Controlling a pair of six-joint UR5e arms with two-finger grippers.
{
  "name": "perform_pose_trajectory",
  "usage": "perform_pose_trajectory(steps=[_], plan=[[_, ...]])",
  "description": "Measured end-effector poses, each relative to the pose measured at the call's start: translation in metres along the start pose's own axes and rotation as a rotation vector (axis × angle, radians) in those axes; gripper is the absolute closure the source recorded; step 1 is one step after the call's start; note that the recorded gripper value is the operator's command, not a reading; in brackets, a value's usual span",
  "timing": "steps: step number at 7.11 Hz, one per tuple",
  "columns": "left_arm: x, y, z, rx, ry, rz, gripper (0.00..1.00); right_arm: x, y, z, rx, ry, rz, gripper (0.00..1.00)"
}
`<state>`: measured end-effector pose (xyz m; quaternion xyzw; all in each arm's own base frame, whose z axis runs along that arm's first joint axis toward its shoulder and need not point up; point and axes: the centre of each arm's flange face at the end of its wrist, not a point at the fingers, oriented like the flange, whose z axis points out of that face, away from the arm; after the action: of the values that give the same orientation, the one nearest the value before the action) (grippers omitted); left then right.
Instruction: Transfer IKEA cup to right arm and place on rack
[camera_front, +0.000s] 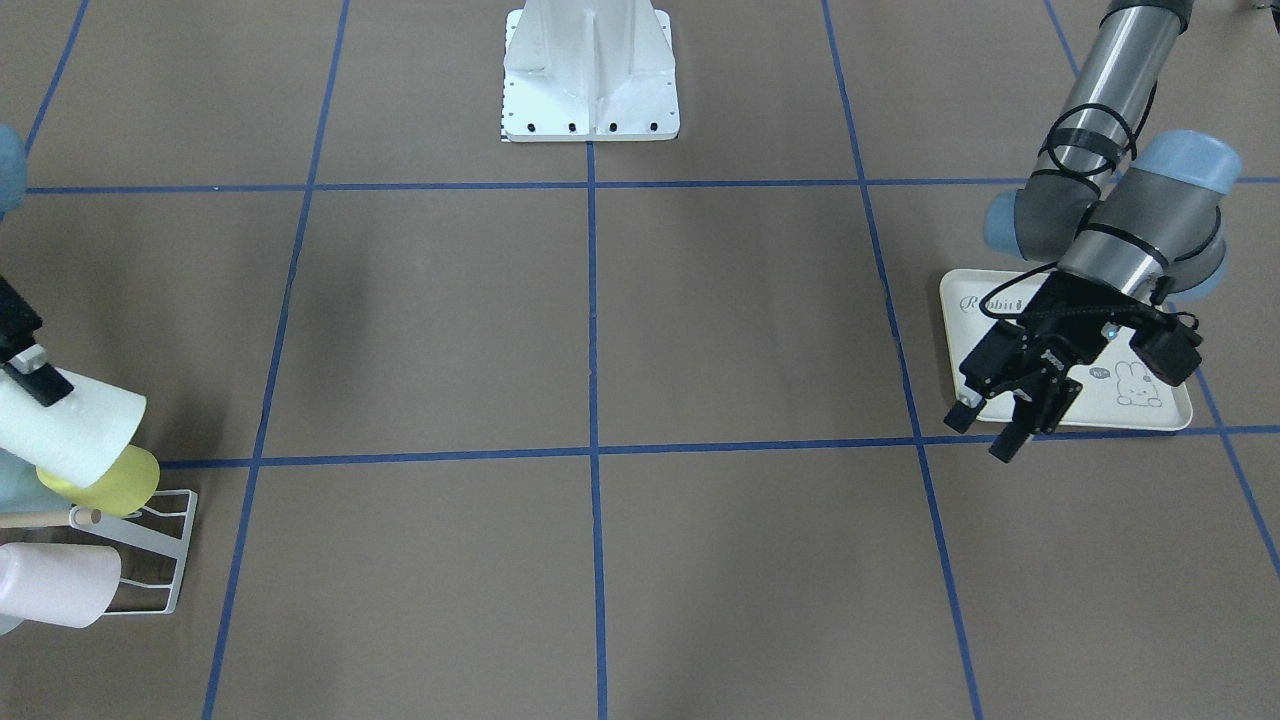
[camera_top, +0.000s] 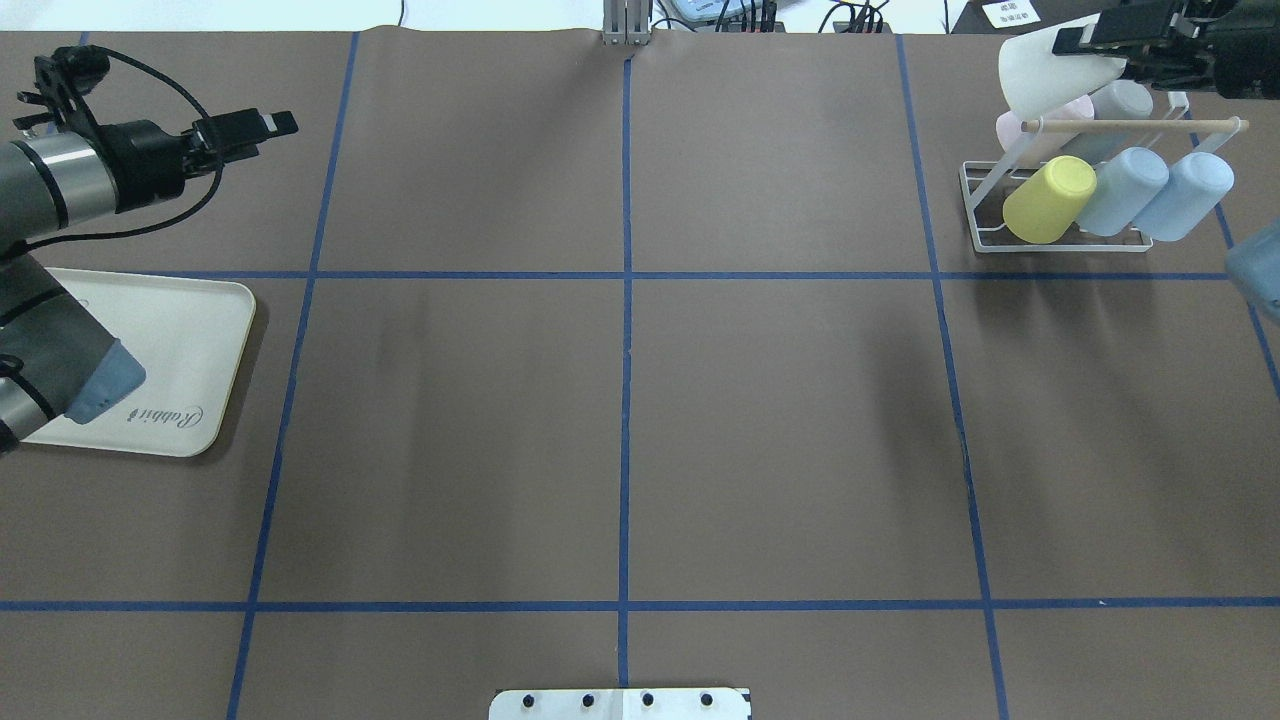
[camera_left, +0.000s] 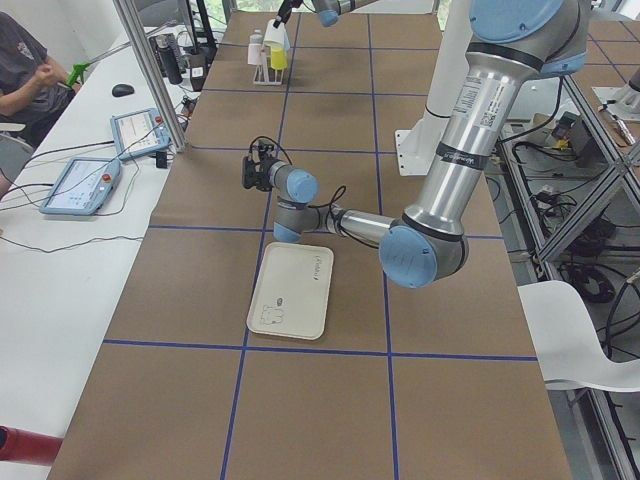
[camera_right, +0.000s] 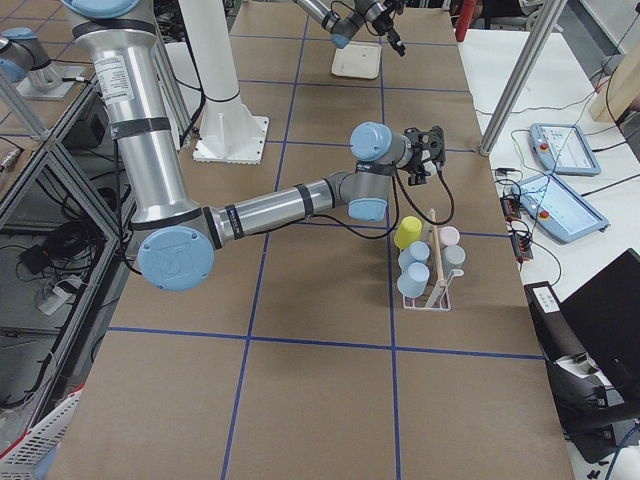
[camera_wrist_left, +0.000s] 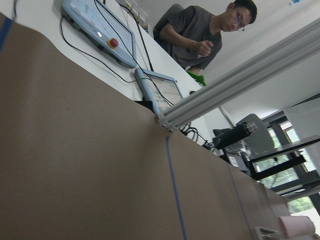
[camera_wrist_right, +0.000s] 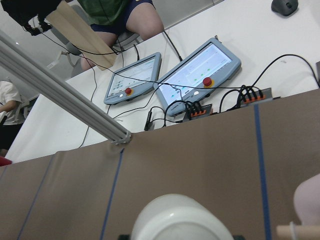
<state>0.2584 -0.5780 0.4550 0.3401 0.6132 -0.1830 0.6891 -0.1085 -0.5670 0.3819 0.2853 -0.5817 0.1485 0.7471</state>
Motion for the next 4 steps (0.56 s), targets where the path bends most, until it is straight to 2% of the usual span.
perform_pose_trajectory(steps=[2,4], plan=[[-0.040,-0.044,-0.017,0.022,-0.186,0.187,0.00,0.028,-0.038,-0.015,-0.001,0.167,-0.119,0.68],[-0.071,-0.083,-0.038,-0.005,-0.356,0.349,0.00,0.047,-0.071,-0.016,-0.055,0.307,-0.198,0.69]])
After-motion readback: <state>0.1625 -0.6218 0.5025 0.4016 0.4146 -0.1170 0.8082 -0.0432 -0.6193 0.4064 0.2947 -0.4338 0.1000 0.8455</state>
